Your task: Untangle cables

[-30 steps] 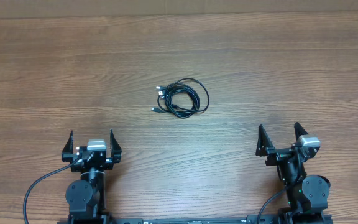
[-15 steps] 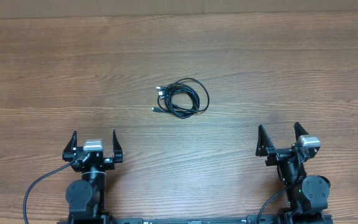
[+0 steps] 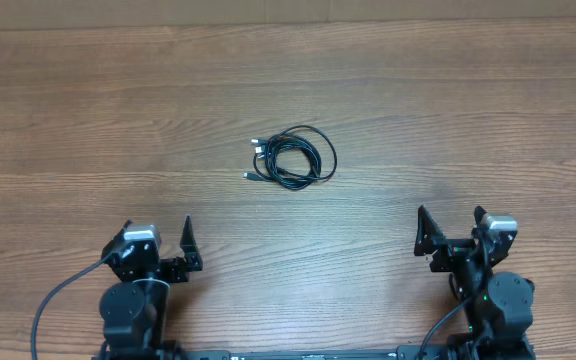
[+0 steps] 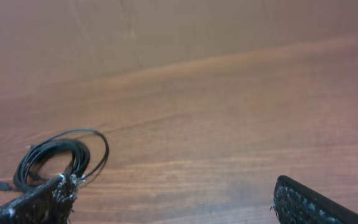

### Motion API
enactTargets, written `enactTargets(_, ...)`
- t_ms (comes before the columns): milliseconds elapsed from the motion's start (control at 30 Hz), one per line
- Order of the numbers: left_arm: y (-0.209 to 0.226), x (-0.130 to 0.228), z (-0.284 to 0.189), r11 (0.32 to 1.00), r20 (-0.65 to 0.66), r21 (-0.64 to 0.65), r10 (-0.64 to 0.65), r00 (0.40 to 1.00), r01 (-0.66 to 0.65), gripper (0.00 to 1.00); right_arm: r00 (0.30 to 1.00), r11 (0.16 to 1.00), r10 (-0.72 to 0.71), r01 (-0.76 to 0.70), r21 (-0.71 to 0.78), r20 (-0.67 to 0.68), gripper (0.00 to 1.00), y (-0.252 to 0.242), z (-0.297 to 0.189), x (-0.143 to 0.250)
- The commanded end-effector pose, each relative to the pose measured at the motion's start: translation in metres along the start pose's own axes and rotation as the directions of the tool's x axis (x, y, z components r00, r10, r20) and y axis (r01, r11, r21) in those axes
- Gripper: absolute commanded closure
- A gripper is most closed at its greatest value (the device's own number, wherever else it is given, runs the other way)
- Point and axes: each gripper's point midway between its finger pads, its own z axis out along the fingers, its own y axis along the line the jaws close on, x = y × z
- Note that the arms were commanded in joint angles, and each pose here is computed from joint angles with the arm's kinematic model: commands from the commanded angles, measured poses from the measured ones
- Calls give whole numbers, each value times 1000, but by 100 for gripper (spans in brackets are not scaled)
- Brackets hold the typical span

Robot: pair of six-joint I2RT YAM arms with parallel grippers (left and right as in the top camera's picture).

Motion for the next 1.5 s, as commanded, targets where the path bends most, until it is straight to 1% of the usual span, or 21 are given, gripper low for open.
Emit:
enactTargets(0, -7, -28, -8, 999, 1, 31, -25, 1000, 25, 0, 998, 998, 67, -67, 19, -21, 0, 2, -3, -17)
enactTargets(67, -11, -32, -8, 998, -39, 50, -25, 999, 27, 0, 996, 997, 68, -67, 29, -55, 0, 3, -1, -21)
enactTargets(200, -19, -35, -3, 996, -164, 77, -24, 986, 37, 0, 989, 997, 69, -64, 47, -127, 0, 6, 6, -33)
enactTargets(267, -21, -36, 0, 996, -239, 77, -24, 971, 43, 1, 982, 997, 71, -63, 52, -178, 0, 9, 12, -39)
enactTargets(367, -30, -40, 4, 991, -341, 112, -24, 940, 66, 1, 958, 995, 76, -56, 77, -278, 0, 10, 19, -42)
enactTargets(433, -37, -41, 4, 987, -427, 135, -25, 904, 91, 1, 930, 994, 81, -48, 100, -360, 0, 10, 23, -43)
enactTargets(533, -36, -35, 3, 988, -552, 110, -29, 833, 108, 0, 877, 991, 92, -33, 133, -471, 0, 11, 25, -48)
enactTargets(633, -35, -24, -1, 989, -654, 84, -35, 756, 118, 0, 845, 989, 100, -24, 149, -526, 0, 12, 30, -55)
enactTargets(767, -34, -6, -2, 990, -732, 59, -47, 680, 132, 1, 831, 988, 103, -22, 153, -547, 0, 13, 43, -57)
enactTargets(833, -34, 0, 2, 985, -755, 9, -105, 647, 171, 1, 824, 991, 104, -39, 127, -557, 0, 19, 48, -54)
enactTargets(933, -34, 8, 7, 975, -778, -55, -176, 603, 214, 0, 830, 994, 102, -66, 84, -548, 0, 28, 54, -58)
enactTargets(1000, -38, 10, 14, 967, -783, -64, -203, 588, 248, 1, 837, 995, 99, -82, 56, -537, 0, 33, 56, -61)
enactTargets(1033, -42, 9, 18, 963, -783, -38, -194, 591, 265, 0, 840, 995, 98, -91, 41, -534, 0, 36, 57, -62)
enactTargets(1067, -48, 5, 24, 961, -776, 1, -174, 607, 277, 0, 840, 995, 98, -96, 32, -533, 0, 38, 57, -63)
enactTargets(1100, -53, -1, 31, 957, -760, 40, -156, 630, 286, 0, 841, 995, 98, -96, 32, -532, 0, 38, 58, -63)
enactTargets(1167, -55, -14, 42, 959, -723, 65, -145, 675, 276, 1, 841, 995, 98, -96, 31, -532, 0, 38, 58, -63)
enactTargets(1267, -59, -47, 60, 974, -638, 86, -106, 763, 208, 2, 841, 995, 98, -96, 32, -532, 0, 38, 58, -63)
enactTargets(1367, -70, -78, 80, 986, -544, 101, -56, 837, 131, 2, 841, 995, 98, -96, 32, -532, 0, 38, 58, -63)
enactTargets(1433, -85, -88, 93, 986, -495, 129, -24, 868, 101, 4, 841, 995, 98, -96, 32, -532, 0, 38, 58, -63)
enactTargets(1467, -95, -88, 100, 984, -481, 153, -6, 877, 91, 7, 841, 995, 98, -96, 32, -532, 0, 38, 58, -63)
